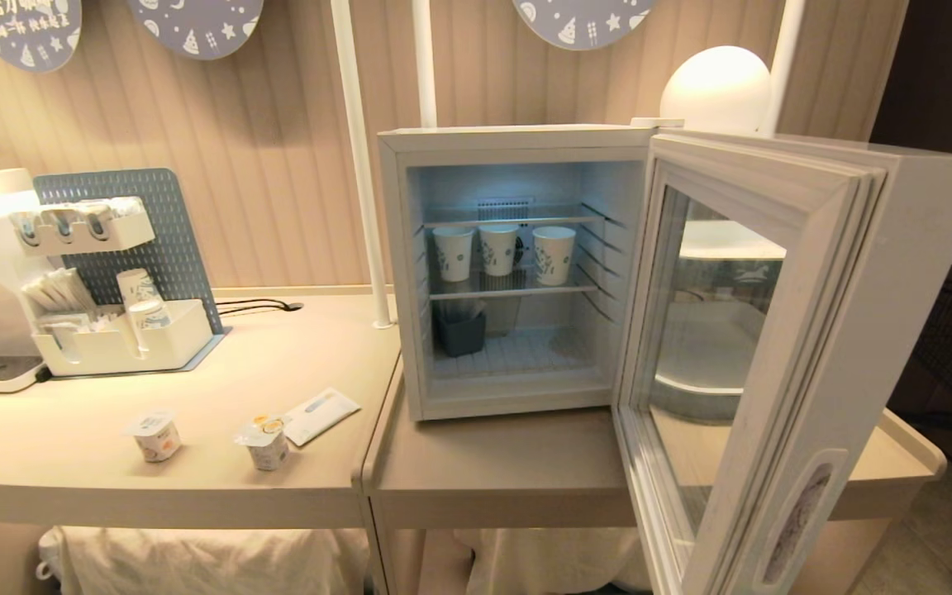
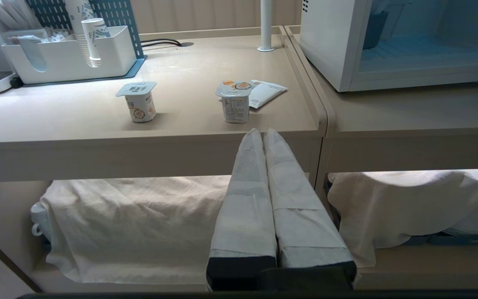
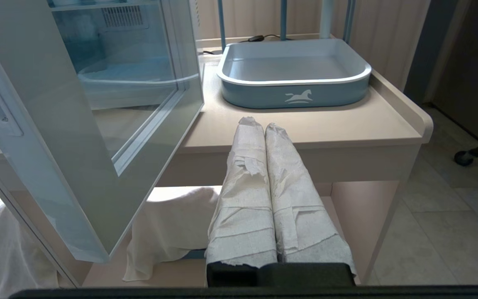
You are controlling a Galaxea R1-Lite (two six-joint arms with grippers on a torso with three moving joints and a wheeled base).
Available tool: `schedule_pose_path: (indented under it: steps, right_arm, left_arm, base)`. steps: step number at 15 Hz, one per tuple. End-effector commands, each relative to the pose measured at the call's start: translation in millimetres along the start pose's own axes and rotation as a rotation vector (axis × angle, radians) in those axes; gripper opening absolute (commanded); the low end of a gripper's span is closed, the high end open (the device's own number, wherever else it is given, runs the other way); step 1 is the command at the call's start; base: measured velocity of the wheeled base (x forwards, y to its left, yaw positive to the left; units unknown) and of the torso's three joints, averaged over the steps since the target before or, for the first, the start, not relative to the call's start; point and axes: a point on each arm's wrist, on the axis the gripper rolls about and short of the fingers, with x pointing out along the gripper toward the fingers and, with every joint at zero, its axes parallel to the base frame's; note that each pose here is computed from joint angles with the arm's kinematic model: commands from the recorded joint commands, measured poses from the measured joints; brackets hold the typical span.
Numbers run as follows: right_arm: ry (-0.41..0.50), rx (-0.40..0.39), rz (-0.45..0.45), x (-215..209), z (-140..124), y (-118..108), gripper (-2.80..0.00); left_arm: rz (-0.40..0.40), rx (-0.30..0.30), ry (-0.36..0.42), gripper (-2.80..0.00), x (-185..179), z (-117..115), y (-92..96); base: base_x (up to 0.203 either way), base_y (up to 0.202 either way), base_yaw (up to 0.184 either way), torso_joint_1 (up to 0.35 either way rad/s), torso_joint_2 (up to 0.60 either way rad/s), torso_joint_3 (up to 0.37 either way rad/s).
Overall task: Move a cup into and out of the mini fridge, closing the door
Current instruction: Put the yoghurt in the freezer
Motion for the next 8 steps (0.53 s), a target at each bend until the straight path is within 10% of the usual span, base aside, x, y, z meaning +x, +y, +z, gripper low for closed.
schedule_pose_path:
  steps: [1, 8]
  right_arm:
    - [0.000, 0.000, 0.000, 0.0, 0.0, 0.0, -2.80]
    - [0.008, -0.029, 0.007, 0.1, -1.1, 0.2, -2.80]
  left_arm:
    - [0.001, 0.000, 0.000, -2.80, 0.0, -0.8, 0.0]
    - [-0.002, -0.010, -0.005, -2.80, 0.0, -0.4, -0.1]
  base:
    - [0.000, 0.000, 0.000, 0.000, 0.00, 0.000]
    - [0.000, 0.000, 0.000, 0.000, 0.00, 0.000]
